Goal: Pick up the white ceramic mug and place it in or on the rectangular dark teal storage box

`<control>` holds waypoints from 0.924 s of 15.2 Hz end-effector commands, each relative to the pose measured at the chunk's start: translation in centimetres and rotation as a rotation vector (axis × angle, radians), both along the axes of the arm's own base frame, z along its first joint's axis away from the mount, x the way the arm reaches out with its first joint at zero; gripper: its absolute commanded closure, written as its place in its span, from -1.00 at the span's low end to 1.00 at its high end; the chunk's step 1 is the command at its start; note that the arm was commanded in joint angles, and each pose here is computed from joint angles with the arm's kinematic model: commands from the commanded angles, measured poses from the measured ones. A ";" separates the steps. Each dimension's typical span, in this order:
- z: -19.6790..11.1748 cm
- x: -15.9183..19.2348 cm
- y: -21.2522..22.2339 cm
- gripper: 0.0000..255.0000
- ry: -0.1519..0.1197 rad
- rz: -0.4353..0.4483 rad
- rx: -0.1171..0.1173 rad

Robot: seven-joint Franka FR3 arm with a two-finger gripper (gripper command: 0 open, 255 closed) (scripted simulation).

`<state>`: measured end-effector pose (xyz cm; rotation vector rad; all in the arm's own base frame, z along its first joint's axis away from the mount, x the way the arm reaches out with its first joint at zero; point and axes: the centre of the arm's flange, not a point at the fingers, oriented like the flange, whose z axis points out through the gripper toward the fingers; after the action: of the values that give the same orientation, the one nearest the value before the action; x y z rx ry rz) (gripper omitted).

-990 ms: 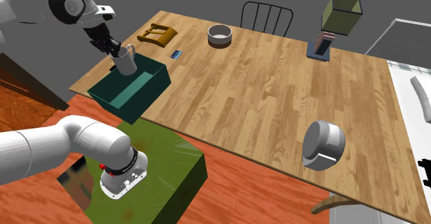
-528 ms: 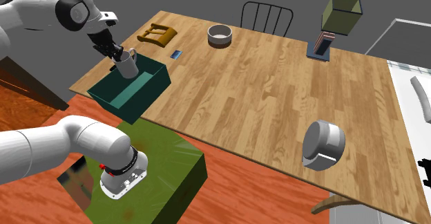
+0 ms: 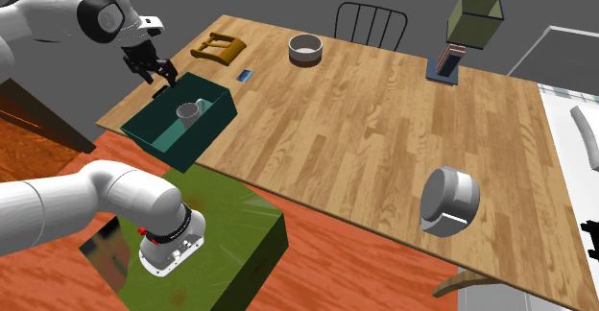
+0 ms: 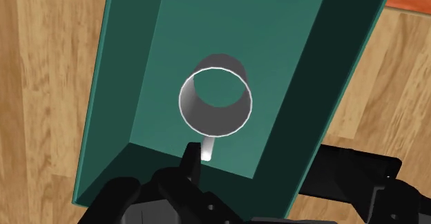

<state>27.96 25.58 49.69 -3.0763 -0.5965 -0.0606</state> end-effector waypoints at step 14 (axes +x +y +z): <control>5.0 -0.2 -0.1 -1.00 0.000 0.000 0.000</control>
<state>27.78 25.51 54.68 -3.0762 -0.5965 -0.0607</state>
